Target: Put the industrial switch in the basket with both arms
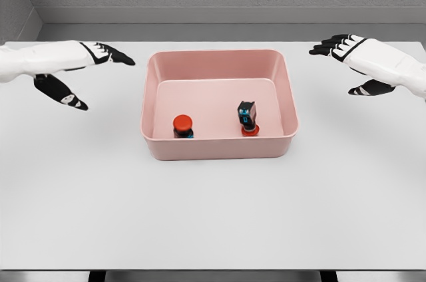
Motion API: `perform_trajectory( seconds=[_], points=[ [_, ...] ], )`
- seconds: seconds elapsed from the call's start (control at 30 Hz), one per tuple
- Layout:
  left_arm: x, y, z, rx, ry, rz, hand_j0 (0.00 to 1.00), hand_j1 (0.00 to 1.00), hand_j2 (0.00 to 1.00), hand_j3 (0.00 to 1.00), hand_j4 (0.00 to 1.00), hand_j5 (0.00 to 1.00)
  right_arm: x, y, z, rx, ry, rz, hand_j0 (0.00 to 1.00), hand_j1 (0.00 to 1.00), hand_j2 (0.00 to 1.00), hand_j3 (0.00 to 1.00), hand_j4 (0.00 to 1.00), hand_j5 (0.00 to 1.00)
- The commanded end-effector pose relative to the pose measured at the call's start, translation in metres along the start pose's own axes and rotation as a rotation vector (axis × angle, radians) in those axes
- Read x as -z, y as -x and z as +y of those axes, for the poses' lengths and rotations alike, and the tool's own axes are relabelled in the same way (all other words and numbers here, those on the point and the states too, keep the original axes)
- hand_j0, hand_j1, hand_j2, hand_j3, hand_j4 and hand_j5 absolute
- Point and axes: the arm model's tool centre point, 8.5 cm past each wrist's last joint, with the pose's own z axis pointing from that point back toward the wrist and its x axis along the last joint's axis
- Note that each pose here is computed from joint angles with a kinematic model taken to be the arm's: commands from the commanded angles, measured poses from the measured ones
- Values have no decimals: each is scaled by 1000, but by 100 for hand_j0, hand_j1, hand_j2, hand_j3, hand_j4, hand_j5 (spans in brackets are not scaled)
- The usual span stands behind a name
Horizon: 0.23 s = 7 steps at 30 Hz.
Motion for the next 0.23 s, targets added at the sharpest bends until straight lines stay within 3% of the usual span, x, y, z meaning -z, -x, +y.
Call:
perform_trajectory(
  seconds=[0.0, 0.03, 0.2],
  points=[
    [-6, 3, 2, -27, -20, 9, 100, 100, 100, 100, 100, 100, -1, 2, 0, 6, 0, 5, 100, 100, 100, 100, 100, 100],
    [-5, 5, -7, -44, -9, 9, 100, 100, 100, 100, 100, 100, -1, 2, 0, 7, 0, 6, 100, 100, 100, 100, 100, 100],
    [-4, 7, -16, -56, 6, 13, 100, 100, 100, 100, 100, 100, -2, 3, 4, 13, -8, 11, 100, 100, 100, 100, 100, 100]
  ],
)
